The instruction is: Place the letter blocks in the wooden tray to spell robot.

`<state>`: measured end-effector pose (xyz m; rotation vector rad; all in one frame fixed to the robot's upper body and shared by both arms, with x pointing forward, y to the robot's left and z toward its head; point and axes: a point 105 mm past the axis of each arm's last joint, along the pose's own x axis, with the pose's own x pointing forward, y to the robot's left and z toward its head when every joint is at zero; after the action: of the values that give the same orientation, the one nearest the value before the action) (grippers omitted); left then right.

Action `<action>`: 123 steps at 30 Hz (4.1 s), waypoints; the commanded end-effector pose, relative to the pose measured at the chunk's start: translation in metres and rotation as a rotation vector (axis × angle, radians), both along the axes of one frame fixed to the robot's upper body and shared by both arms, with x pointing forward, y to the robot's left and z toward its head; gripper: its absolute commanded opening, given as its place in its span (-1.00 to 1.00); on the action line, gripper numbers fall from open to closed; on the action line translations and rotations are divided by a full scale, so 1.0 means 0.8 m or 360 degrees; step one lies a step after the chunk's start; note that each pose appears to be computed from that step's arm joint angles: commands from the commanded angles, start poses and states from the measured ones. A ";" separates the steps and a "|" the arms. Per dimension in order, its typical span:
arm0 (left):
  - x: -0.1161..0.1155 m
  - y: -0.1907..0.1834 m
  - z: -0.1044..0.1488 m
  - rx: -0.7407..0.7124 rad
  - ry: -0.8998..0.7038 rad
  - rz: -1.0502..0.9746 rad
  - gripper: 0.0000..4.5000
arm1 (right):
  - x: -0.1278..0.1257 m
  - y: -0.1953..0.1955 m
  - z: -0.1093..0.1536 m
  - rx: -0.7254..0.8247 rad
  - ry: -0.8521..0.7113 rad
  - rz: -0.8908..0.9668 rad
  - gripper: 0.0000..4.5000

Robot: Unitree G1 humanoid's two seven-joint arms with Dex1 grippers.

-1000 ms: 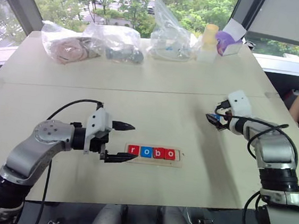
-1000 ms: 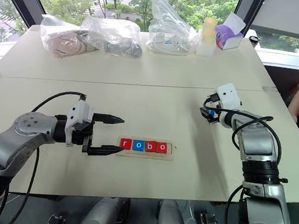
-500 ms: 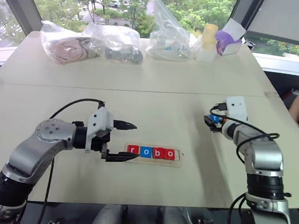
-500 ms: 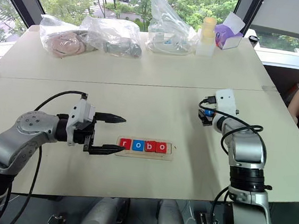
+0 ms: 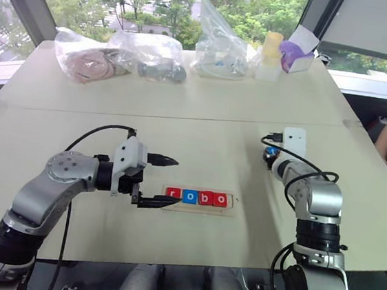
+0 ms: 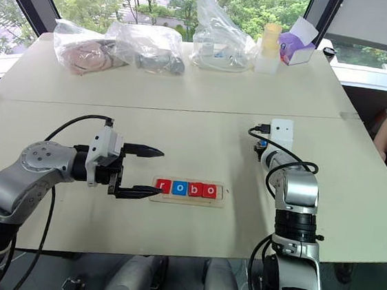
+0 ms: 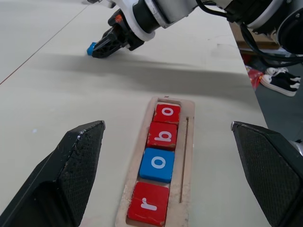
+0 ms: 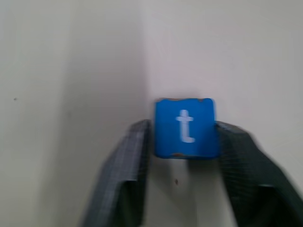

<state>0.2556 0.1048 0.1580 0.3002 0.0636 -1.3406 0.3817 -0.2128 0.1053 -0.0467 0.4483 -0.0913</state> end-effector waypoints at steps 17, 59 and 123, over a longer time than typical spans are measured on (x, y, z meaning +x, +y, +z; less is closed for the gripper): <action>-0.005 -0.015 -0.007 -0.0065 0.0012 -0.0062 1.00 | -0.195 0.046 -0.019 0.0239 0.0248 0.0304 -0.49; 0.003 -0.007 -0.002 -0.0043 -0.0025 0.0009 1.00 | -0.128 -0.016 -0.011 -0.0647 0.0291 0.2401 0.97; 0.001 -0.005 -0.003 -0.0053 -0.0021 0.0066 1.00 | -0.131 0.102 0.008 -0.0559 0.0289 0.2304 -0.52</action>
<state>0.2604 0.1039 0.1457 0.2673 0.0810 -1.2857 0.2756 -0.1373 0.1050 -0.6925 0.5233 1.2550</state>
